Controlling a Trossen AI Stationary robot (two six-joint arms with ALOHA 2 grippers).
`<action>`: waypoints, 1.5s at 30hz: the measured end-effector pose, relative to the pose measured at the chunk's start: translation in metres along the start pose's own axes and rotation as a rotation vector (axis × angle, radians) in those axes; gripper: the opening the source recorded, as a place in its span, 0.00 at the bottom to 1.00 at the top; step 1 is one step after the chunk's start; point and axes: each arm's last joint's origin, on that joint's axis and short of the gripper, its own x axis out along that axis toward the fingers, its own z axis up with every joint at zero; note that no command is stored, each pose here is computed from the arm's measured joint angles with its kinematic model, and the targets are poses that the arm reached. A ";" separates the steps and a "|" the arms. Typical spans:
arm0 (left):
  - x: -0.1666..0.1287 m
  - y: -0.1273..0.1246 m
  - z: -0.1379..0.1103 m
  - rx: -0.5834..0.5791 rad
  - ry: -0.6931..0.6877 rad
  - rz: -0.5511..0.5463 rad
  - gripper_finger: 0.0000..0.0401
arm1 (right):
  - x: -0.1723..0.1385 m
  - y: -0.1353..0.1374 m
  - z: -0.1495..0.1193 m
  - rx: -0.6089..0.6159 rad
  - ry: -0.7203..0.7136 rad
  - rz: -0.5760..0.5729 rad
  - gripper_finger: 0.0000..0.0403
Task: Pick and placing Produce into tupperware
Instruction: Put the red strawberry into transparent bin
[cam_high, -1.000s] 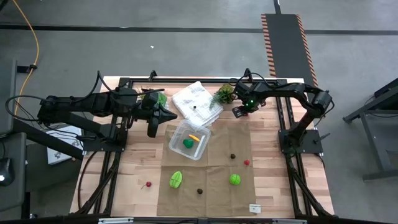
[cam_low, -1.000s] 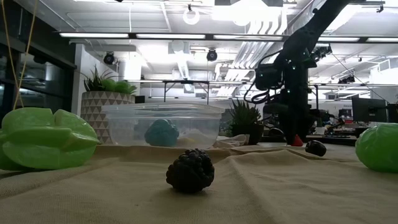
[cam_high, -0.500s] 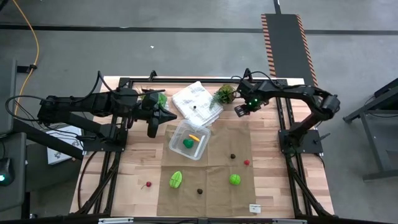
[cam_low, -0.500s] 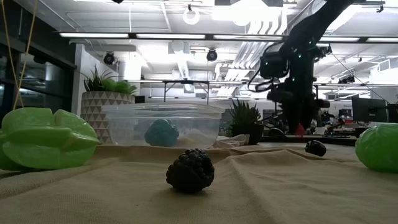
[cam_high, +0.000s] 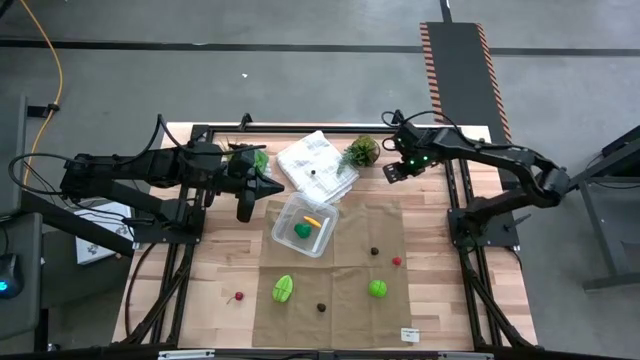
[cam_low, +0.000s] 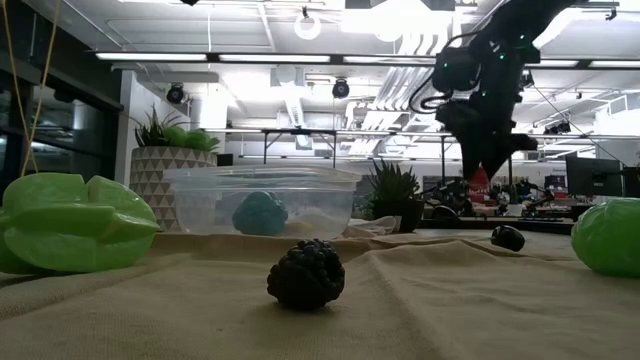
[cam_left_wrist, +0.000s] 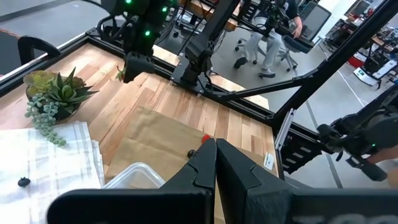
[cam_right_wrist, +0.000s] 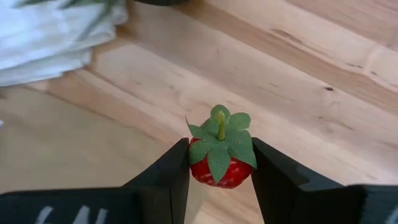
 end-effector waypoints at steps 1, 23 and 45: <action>0.000 0.000 0.000 0.000 0.000 0.000 0.00 | -0.003 0.000 -0.001 0.000 -0.008 0.011 0.31; 0.000 0.001 0.001 0.001 -0.016 0.029 0.00 | -0.081 0.007 -0.017 -0.038 -0.301 0.488 0.31; 0.000 0.002 0.002 -0.003 -0.045 0.078 0.00 | -0.127 0.044 -0.025 -0.297 -0.563 0.906 0.31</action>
